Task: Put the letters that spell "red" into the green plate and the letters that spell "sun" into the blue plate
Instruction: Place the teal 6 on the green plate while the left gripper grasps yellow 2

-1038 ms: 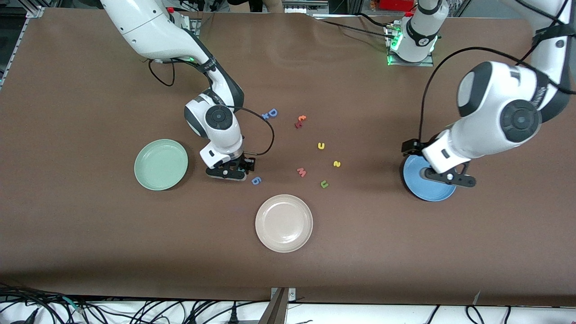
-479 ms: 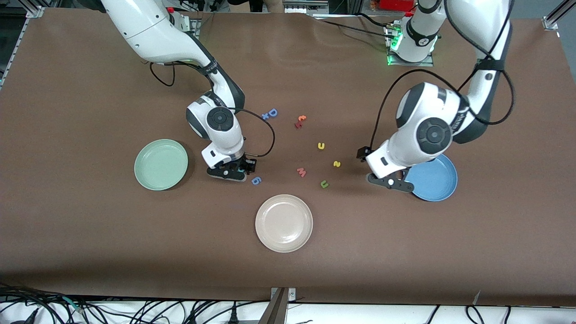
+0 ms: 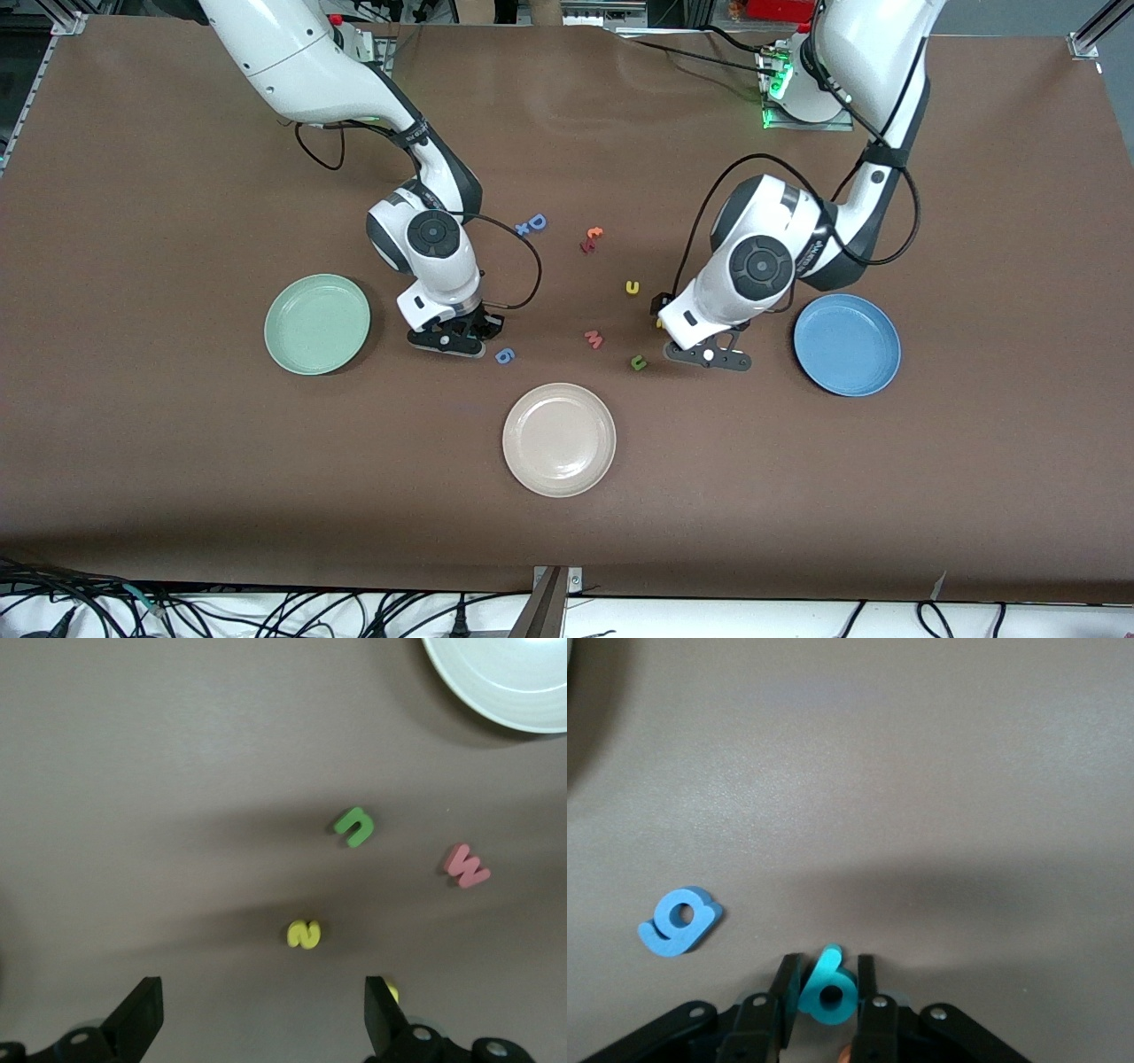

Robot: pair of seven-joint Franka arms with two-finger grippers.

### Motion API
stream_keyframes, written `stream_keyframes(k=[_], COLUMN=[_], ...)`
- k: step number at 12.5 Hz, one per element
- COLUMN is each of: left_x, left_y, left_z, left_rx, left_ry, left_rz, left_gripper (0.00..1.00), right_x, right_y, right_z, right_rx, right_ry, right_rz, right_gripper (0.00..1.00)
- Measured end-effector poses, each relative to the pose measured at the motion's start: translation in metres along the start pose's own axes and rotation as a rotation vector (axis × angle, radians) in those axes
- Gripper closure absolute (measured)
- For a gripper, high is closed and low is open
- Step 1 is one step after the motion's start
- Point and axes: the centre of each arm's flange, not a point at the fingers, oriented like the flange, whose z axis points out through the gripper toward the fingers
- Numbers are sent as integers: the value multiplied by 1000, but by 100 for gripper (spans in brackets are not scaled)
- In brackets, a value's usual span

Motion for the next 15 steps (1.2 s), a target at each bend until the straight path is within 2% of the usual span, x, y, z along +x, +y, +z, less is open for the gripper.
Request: stream_keyframes(k=[4,9,11,15], left_x=[-9,-22,-32,-42], left_y=[4,13,16,15], left_z=[33,64,82,98], left_rx=[7,9,6,7], left_ry=[35,99,113,135], left_rz=[-19,-53,-50,-40], left_gripper=[0,0,0,0], right_x=[6,44,65,105], right_y=[1,33,66,153], right_z=[-5,-38,-49,-88], right_rx=[-2,-83,-128,-150], right_ry=[7,-2,-36,-178], right_rz=[8,0,-43,-120], right_gripper=[70,70,71,71])
